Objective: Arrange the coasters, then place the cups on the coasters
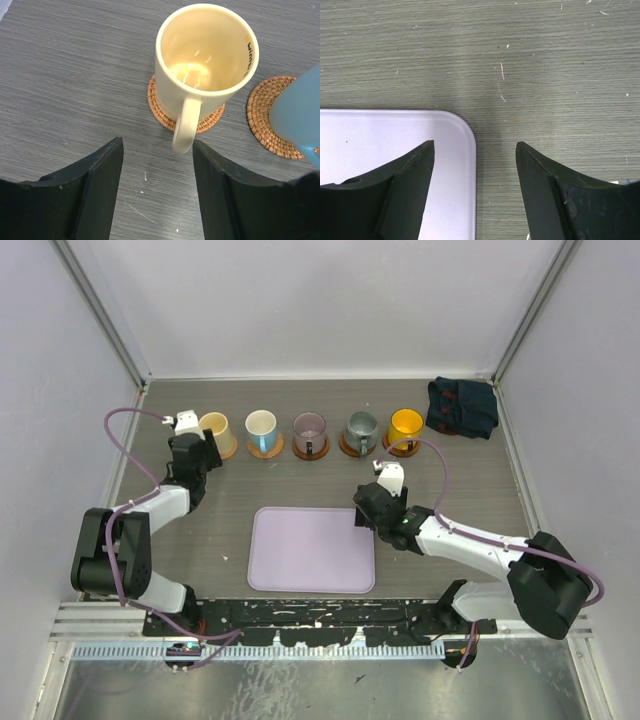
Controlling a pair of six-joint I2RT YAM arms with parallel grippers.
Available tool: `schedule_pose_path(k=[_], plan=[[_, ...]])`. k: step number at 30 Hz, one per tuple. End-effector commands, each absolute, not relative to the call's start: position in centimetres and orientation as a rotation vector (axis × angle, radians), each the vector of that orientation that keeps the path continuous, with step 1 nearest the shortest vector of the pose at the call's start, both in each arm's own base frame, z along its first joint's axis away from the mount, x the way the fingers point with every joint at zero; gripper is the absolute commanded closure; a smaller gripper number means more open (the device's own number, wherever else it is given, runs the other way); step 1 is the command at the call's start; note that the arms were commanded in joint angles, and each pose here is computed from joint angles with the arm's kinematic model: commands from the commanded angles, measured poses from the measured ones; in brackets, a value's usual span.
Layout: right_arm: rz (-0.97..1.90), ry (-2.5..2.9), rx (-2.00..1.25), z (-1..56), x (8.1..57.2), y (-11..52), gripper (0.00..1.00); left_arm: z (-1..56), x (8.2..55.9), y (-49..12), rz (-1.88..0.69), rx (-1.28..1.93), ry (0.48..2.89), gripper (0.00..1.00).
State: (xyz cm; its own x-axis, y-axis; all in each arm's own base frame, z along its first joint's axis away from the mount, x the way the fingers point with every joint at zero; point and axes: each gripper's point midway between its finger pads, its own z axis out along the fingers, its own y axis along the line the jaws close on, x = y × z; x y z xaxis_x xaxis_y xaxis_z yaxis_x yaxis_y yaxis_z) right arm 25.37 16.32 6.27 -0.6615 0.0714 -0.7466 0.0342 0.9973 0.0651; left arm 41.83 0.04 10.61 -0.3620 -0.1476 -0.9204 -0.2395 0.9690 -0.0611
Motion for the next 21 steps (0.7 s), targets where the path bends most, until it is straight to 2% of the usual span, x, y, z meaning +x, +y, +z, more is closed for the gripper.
schedule_pose_path(k=[1, 21], plan=[[0.104, 2.237, 0.129, 7.93, 26.05, 16.57, 0.29, 12.21, 42.51, 0.76, 0.123, -0.296, 1.894, 0.41], [0.09, 2.226, 0.131, 8.72, 26.21, 16.36, 0.29, 12.17, 42.08, 0.98, 0.134, -0.312, 1.903, 0.41]])
